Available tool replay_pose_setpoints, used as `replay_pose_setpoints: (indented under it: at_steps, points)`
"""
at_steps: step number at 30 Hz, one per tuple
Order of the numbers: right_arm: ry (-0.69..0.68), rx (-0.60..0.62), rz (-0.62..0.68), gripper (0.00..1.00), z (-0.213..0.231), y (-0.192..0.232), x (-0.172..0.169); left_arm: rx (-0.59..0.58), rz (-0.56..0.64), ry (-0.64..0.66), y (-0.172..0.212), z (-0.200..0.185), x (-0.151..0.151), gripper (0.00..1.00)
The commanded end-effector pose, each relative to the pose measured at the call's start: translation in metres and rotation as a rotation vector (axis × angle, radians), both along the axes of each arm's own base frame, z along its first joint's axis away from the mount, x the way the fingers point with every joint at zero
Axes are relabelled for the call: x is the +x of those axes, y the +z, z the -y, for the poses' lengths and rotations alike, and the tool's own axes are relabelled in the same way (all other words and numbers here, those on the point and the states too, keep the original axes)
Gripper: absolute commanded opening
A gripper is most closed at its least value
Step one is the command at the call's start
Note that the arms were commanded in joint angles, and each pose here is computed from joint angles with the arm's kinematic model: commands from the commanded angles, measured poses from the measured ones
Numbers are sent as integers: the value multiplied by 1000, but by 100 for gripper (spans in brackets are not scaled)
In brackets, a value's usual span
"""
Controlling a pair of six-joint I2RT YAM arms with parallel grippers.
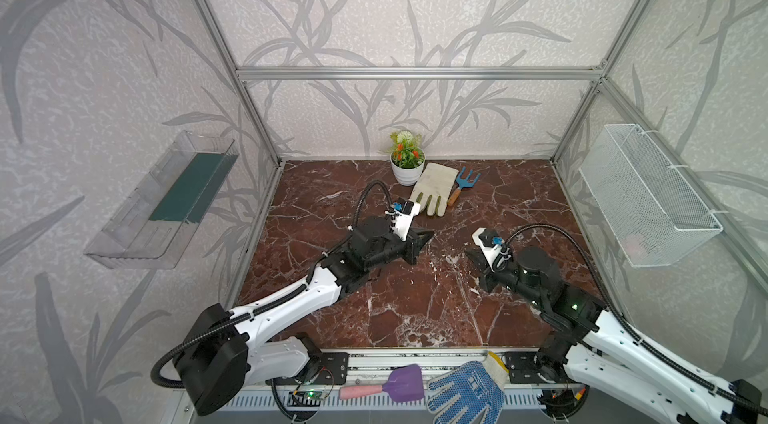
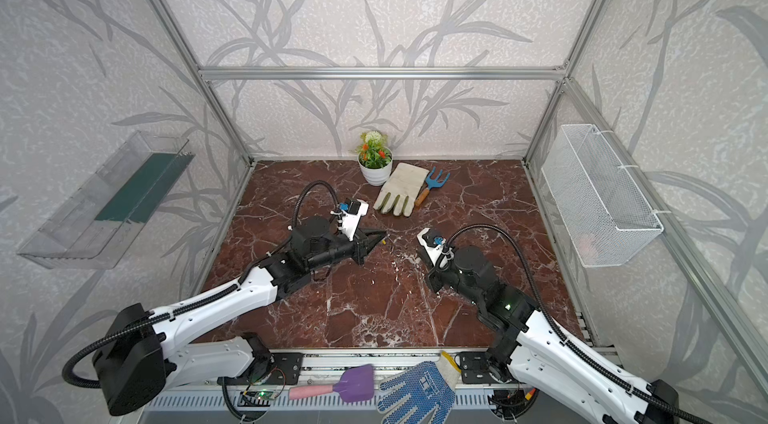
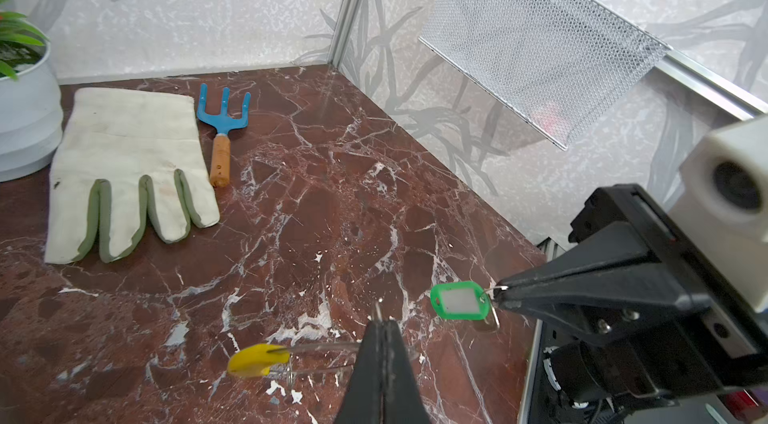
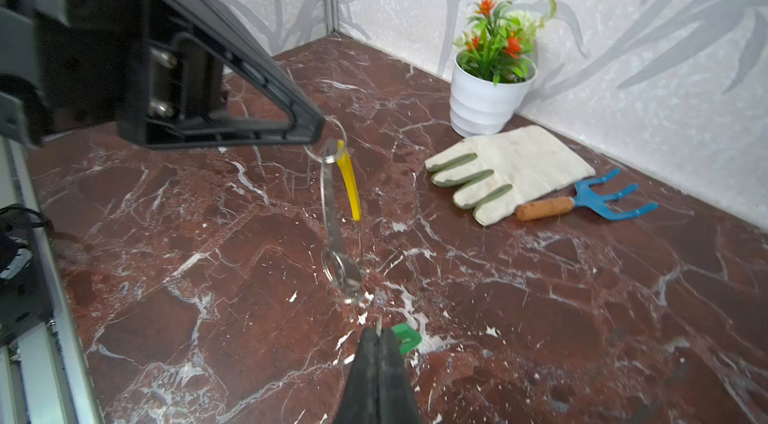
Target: Put the keys on the keyring
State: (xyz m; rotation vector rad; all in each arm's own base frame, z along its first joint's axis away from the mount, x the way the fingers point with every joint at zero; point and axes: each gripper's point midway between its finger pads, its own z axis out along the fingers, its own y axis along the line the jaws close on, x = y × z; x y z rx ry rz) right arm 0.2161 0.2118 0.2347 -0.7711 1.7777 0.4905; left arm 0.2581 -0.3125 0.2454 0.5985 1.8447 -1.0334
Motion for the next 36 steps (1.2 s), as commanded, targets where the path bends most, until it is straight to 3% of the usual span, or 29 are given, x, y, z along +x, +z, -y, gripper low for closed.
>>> replay_pose_setpoints:
  at_steps: [1,7,12,13,18,26,32,36]
  points:
    - [116,57,113,0,-19,39,-7,-31,63,-77,21,11,-9,0]
    - [197,79,128,0,-41,46,-21,-26,72,-104,20,13,-18,0]
    - [171,75,148,0,-47,43,-20,-31,84,-124,22,12,-25,0]
    - [226,-95,348,0,-47,43,-18,-31,87,-124,22,12,-26,0]
    - [185,-126,408,0,-41,45,-11,-30,105,-134,26,11,-32,0]
    - [133,-186,440,0,-36,40,-1,-3,123,-114,24,7,-32,0]
    - [25,-214,419,0,-22,39,13,38,136,-13,20,-5,-20,0]
    - [45,-215,399,0,-27,33,12,27,142,-41,22,-2,-25,0]
